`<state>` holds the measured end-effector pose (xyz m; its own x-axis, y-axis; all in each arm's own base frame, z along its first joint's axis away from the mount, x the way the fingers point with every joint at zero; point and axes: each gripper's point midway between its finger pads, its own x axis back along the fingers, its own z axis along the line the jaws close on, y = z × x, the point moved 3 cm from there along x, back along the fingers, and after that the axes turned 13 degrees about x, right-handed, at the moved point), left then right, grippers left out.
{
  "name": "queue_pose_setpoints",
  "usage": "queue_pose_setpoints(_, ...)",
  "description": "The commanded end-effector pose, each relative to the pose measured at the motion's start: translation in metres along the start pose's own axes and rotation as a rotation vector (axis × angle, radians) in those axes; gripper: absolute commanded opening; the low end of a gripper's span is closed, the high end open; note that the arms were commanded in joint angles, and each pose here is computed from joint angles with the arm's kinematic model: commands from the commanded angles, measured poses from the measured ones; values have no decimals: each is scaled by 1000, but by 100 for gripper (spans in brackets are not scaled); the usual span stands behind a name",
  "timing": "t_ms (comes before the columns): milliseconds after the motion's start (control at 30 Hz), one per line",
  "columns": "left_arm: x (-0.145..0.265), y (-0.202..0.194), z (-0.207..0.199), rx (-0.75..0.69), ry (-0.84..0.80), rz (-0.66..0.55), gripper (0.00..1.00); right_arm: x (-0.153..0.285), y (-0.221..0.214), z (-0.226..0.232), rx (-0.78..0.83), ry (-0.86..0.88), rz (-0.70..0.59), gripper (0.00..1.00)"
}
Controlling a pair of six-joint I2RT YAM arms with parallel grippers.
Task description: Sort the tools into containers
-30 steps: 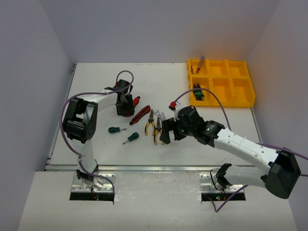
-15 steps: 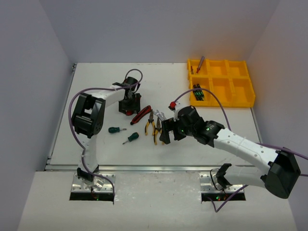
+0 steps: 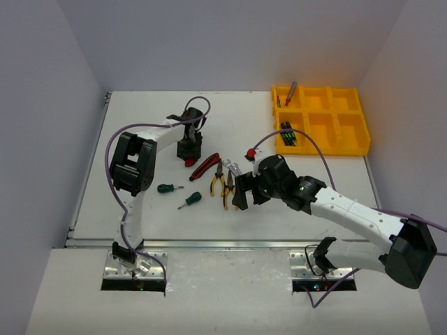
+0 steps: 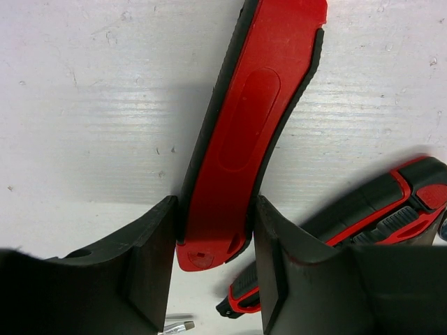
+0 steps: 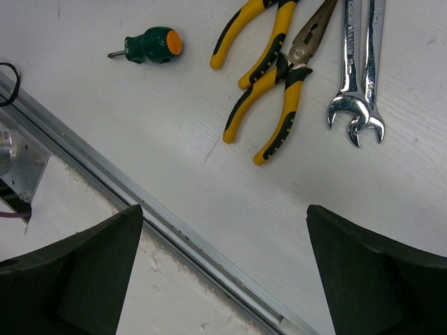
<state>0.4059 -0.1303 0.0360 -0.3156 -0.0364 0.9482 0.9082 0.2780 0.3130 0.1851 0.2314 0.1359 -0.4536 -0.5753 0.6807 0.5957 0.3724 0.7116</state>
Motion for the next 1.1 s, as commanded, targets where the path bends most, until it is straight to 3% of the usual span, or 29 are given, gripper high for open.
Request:
queue_pose_setpoints(0, 20, 12, -3, 39, -24, -86, 0, 0, 14, 2, 24, 17, -65, 99)
queue_pose_setpoints(100, 64, 27, -29, 74, -217, -205, 0, 1, 22, 7, 35, 47, -97, 99)
queue_pose_setpoints(233, 152, 20, -67, 33, -540, -349, 0, 15, 54, 12, 5, 49, -193, 99)
queue_pose_setpoints(500, 237, -51, -101, -23, -1072, -405, 0, 43, 139, 5, -203, 9, -392, 99)
queue_pose_setpoints(633, 267, -69, -100, -20, -1186, -438, 0, 52, 174, -3, -253, -12, -487, 98)
queue_pose_setpoints(833, 278, -82, -98, -38, -1260, -426, 0, 58, 198, -21, -329, -62, -549, 90)
queue_pose_setpoints(1067, 283, -97, -99, -63, -1339, -396, 0, 23, 213, -16, -304, 19, -476, 57)
